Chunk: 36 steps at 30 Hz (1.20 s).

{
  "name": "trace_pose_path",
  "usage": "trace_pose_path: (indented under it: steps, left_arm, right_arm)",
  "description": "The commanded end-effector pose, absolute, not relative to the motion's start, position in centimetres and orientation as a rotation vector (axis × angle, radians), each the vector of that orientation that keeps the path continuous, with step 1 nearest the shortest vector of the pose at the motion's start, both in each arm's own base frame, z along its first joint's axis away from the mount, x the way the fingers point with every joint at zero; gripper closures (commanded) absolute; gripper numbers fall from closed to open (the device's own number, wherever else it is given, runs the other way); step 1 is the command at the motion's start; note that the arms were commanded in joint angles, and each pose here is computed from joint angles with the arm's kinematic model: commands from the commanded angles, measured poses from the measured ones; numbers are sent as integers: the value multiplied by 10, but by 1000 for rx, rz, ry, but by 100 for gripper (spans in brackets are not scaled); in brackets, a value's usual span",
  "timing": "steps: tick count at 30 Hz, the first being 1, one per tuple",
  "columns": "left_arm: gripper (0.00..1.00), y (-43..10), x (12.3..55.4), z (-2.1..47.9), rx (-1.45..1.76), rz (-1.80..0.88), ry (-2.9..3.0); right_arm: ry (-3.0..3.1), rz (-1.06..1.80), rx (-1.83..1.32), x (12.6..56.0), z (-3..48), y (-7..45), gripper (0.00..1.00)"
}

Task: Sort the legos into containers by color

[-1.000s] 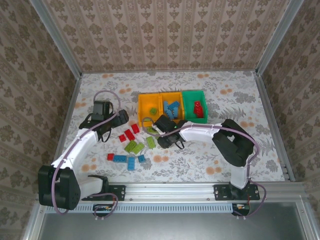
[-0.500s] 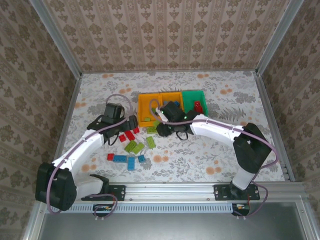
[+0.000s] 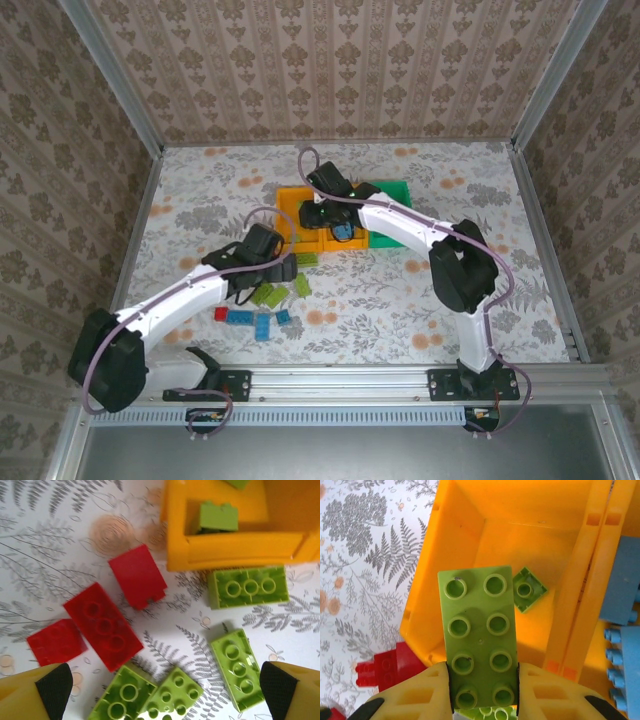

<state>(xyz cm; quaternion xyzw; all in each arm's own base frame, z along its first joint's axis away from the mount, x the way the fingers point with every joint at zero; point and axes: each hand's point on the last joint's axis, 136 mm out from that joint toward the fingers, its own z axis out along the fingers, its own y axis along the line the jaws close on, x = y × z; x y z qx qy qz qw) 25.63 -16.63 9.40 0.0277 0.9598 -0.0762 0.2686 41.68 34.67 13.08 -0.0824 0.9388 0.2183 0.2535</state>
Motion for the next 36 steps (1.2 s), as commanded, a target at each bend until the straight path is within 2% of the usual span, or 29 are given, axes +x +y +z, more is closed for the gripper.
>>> trace_pose_path:
  steps: [1, 2, 7, 12, 19, 22, 30, 36]
  left_arm:
    - [2, -180, 257, 95, 67, -188, 2589]
    - [3, -187, 256, 93, 93, -184, 2596]
    - [6, -216, 250, 80, 175, -176, 2638]
    - [9, -232, 243, 62, 180, -161, 2718]
    - [12, -240, 237, 43, 148, -145, 2776]
    - [17, -243, 238, 35, 147, -136, 2789]
    - [37, -249, 241, 13, 143, -146, 2827]
    - [65, -251, 246, 13, 154, -161, 2813]
  right_arm:
    - [2594, 636, -110, 425, 128, 345, 59]
    - [2593, 659, -104, 425, 129, 345, 51]
    - [2563, 679, -80, 426, 144, 338, 32]
    - [2523, 693, -15, 422, 165, 314, 27]
    - [2466, 643, 54, 411, 187, 268, 26]
    - [2452, 617, 69, 402, 194, 251, 26]
    - [2416, 499, 94, 376, 206, 208, 26]
    - [2387, 446, 105, 360, 206, 187, 26]
